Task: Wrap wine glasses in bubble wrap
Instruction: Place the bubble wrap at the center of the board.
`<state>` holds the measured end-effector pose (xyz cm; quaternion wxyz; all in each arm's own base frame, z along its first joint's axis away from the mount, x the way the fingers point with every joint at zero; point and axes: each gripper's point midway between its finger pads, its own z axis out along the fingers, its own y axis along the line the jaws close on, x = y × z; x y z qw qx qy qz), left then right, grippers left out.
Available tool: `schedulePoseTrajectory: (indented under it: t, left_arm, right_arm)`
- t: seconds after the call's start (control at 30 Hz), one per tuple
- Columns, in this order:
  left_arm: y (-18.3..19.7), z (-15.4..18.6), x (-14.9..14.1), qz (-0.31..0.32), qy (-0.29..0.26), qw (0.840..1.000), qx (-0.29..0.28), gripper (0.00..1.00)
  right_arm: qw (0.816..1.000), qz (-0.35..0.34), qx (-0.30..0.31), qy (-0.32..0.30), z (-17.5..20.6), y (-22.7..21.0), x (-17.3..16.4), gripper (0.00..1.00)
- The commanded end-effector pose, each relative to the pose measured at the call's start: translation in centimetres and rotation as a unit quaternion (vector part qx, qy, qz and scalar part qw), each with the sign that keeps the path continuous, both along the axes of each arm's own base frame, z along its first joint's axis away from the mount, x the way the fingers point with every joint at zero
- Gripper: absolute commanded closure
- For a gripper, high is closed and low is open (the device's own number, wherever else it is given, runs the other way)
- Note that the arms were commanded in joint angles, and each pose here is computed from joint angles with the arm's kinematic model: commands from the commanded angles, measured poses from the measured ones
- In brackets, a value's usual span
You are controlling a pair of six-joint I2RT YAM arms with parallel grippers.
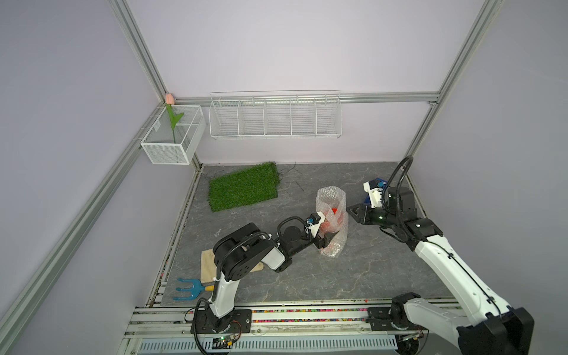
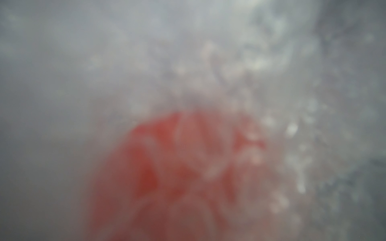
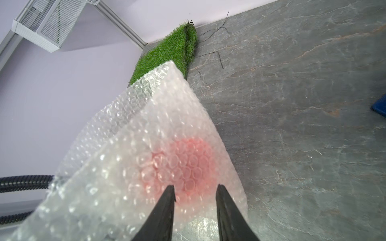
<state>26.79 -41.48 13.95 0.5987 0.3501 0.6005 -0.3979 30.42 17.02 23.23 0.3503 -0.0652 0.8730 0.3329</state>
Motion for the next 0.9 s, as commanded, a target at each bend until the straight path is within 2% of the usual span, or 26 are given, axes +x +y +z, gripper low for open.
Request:
schedulePoseTrajectory:
  t: [0.0,0.27,0.43,0.57,0.87]
  left_arm:
    - [0.3,-0.7,-0.5,-0.001,-0.019,1.000,0.003,0.31]
    - [1.0,-3.5,-1.2,-0.005,-0.002,0.999,0.035,0.27]
    - [2.0,-4.2,-1.1,0.011,0.010,0.999,0.042,0.12]
    - [2.9,-3.5,-1.2,0.024,0.015,0.999,0.045,0.00]
    - [3.6,0.5,-3.0,-0.005,0.007,0.999,0.053,0.01]
  right_arm:
    - [0.999,0.027,-0.003,-0.016,0.6,1.7,0.9,0.63]
    - [0.993,0.103,-0.047,0.016,-2.3,6.3,-0.9,0.64]
    - [0.988,0.115,-0.092,0.048,-5.4,6.9,-1.7,0.68]
    - [0.981,0.118,-0.132,0.075,-7.8,6.3,-2.4,0.72]
    - [0.981,0.104,-0.139,0.085,-8.9,5.5,-3.0,0.74]
